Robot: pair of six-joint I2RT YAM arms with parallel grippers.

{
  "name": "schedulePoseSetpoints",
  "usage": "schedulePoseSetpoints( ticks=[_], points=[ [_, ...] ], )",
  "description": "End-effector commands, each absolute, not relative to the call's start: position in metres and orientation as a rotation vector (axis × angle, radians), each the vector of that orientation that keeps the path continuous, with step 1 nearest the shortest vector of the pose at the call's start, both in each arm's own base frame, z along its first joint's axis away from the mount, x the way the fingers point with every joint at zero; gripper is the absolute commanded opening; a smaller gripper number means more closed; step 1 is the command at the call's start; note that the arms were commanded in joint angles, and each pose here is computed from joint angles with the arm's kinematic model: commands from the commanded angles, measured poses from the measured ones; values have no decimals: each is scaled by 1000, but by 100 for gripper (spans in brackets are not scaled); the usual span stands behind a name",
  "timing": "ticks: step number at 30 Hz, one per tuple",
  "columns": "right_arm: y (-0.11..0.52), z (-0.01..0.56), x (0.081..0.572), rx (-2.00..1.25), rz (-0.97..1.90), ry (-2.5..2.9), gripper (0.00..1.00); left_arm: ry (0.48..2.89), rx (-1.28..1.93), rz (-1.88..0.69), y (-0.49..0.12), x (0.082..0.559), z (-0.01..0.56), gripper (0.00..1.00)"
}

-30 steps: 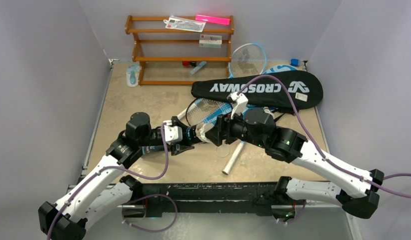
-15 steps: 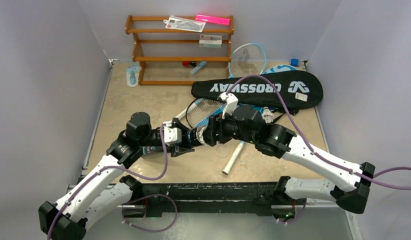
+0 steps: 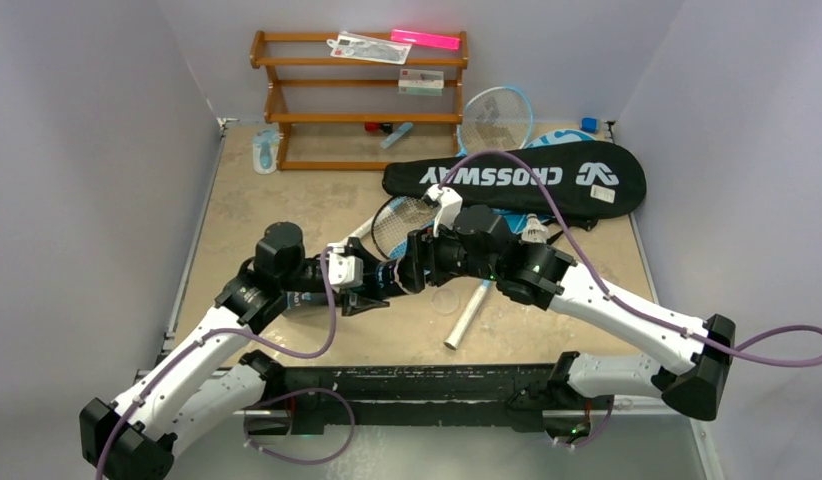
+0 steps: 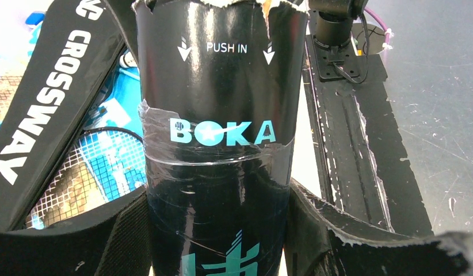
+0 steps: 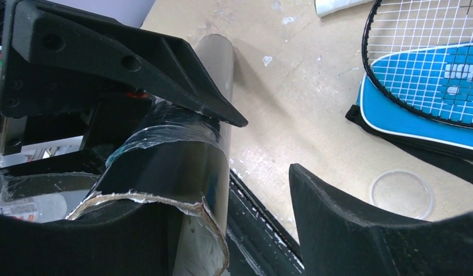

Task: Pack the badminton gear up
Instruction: Place the shuttlecock at the shuttle tube, then pick up the shuttlecock at the center of the board.

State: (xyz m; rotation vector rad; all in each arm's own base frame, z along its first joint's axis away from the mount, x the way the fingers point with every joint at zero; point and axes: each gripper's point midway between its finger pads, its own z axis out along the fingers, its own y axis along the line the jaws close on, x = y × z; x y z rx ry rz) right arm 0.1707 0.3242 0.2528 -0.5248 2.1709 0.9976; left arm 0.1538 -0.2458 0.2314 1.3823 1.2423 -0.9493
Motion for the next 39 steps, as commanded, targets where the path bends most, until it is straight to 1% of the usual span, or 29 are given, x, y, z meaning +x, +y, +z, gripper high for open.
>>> schedulePoseSetpoints(
  ticks=[1,9,11,13,15,19,22,25,29,33,39],
  points=[
    [330,257,173,-531,1043,2150,67,1149,1418,-984,-250,147,246,49],
    [316,265,176,-499,1025,2128,68,1176,1395,-932,-247,155,246,49],
    [309,271,177,-489,1010,2115,70,1179,1395,-931,-247,155,245,49],
    [299,279,177,-471,990,2098,78,1183,1395,-930,-247,155,244,49],
    [288,287,177,-455,973,2075,82,1185,1395,-930,-248,156,244,49],
    [268,297,177,-426,932,2060,83,1196,1387,-917,-247,158,244,48],
    [251,295,186,-362,846,2068,83,1222,1372,-894,-245,163,242,48],
    [229,280,208,-249,711,2103,81,1270,1340,-849,-242,172,239,48],
    [192,231,255,-28,562,2208,80,1369,1277,-751,-233,192,233,48],
    [148,197,301,333,592,2180,80,1399,1258,-715,-230,198,230,48],
    [102,175,340,790,595,1970,75,1400,1255,-714,-229,198,230,48]
  ],
)
